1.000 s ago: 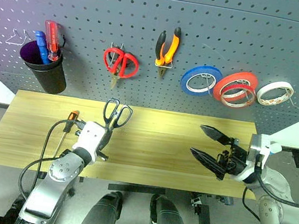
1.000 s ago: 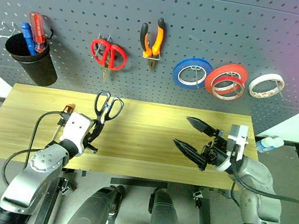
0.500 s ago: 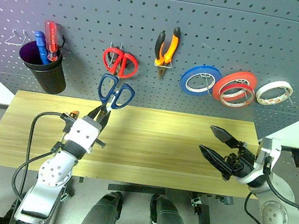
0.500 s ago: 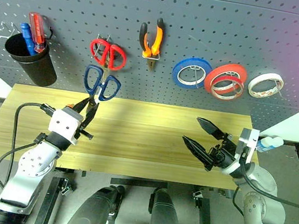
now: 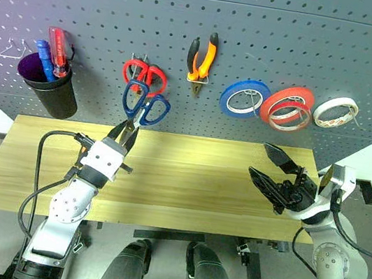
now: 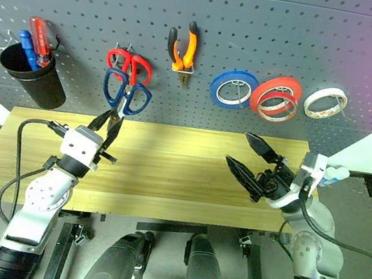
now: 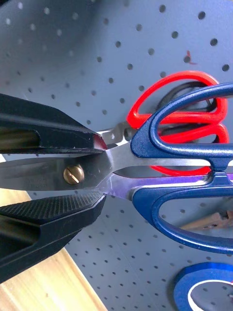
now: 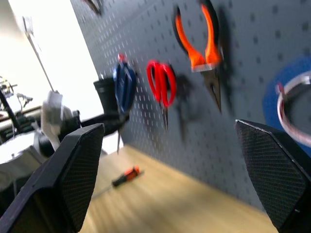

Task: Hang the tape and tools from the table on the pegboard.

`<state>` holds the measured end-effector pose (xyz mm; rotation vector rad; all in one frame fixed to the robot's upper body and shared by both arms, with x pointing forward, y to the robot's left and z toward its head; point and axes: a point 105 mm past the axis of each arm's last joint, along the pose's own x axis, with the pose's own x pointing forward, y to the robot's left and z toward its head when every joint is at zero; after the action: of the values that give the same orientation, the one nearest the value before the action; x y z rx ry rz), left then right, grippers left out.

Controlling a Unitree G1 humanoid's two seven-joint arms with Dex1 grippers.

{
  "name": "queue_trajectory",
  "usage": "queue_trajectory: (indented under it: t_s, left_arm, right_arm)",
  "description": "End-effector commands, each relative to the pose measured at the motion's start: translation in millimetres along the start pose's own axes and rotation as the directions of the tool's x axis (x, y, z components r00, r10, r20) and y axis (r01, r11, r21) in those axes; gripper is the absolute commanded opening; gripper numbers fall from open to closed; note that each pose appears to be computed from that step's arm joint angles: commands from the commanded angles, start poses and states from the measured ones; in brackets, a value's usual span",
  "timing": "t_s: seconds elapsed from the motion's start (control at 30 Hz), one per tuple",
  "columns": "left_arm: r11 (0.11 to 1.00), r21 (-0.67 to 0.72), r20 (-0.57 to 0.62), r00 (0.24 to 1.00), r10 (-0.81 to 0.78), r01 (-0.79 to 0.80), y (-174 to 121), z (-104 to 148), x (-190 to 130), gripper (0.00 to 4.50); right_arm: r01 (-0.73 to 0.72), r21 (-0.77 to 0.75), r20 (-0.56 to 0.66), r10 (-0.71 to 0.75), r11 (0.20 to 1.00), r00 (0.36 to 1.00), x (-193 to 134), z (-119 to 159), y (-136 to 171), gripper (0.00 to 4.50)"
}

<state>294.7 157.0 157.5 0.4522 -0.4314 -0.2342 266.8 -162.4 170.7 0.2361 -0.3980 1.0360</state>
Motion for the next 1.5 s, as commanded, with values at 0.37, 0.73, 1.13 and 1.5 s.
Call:
queue_trajectory:
  t_s: [0.37,0.73,1.13,1.5]
  left_arm:
    - [0.997,0.024,0.070,0.995,0.077,-0.078,29,3,4,0.79]
    - [0.998,0.057,0.125,0.992,0.004,-0.011,8,12,-4,0.79]
    - [0.995,0.084,0.157,0.986,0.047,-0.061,22,24,-8,0.79]
    - [0.991,0.065,0.095,0.989,0.113,-0.119,33,6,-14,0.79]
  right_arm:
    - [0.004,-0.067,0.018,-0.003,0.998,1.000,0,5,2,4.50]
    - [0.010,-0.065,0.017,-0.009,0.998,1.000,2,2,-2,4.50]
    - [0.015,-0.051,0.002,-0.015,0.999,1.000,-2,-5,-7,4.50]
    - [0.014,-0.049,-0.014,-0.014,0.999,1.000,-4,-9,-9,4.50]
